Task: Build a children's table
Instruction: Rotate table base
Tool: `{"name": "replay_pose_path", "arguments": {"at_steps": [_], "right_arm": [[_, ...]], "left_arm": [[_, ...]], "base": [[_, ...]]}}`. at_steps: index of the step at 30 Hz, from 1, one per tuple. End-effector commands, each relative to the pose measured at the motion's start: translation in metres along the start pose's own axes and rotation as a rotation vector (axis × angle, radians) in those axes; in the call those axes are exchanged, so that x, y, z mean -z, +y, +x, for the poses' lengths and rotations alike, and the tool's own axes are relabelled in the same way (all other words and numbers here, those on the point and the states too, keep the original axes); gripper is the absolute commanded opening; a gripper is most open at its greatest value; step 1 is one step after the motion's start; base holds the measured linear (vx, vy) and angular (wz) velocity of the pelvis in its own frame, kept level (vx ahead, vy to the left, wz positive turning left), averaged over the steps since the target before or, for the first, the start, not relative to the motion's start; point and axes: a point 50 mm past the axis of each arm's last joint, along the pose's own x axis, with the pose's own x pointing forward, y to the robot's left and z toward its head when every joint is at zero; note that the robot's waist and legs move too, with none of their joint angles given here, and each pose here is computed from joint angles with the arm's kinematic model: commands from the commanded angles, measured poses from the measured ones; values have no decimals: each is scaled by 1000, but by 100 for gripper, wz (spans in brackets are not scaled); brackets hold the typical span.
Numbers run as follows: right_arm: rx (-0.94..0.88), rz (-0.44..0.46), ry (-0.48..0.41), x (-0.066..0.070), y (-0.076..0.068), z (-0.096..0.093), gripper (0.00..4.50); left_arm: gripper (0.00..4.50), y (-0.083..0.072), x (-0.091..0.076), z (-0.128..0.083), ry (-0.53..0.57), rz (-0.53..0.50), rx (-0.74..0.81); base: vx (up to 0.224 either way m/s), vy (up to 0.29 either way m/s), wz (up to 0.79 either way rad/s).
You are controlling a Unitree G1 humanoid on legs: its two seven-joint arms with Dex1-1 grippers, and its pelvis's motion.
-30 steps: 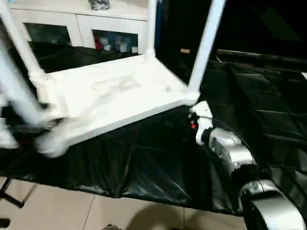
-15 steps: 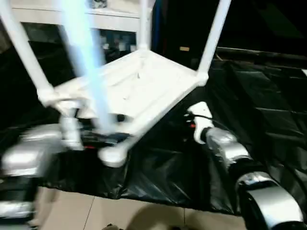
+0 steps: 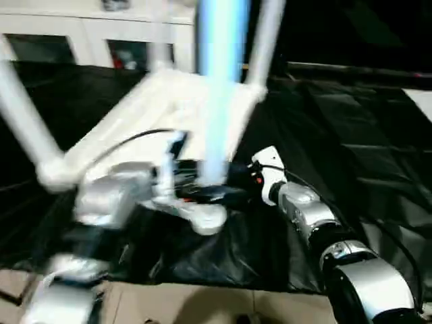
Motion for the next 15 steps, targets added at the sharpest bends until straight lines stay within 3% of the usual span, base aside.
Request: {"name": "replay_pose_path", "arguments": {"at_steps": [1, 6, 10, 15], "right_arm": [[-111, -43, -43, -15, 26, 14, 446], [-80, -33, -48, -14, 19, 12, 446], [-72, -23, -61, -13, 14, 8, 446], [-9, -39, -60, -7, -10, -8, 446]], "left_arm": [[450, -2, -6, 32, 24, 76, 64], [450, 17, -6, 43, 43, 200, -109], [450, 21, -12, 44, 16, 248, -160], [450, 28, -12, 24, 50, 326, -245]], "base": [[0, 0, 0], [0, 0, 0], [0, 0, 0], [0, 0, 0]]}}
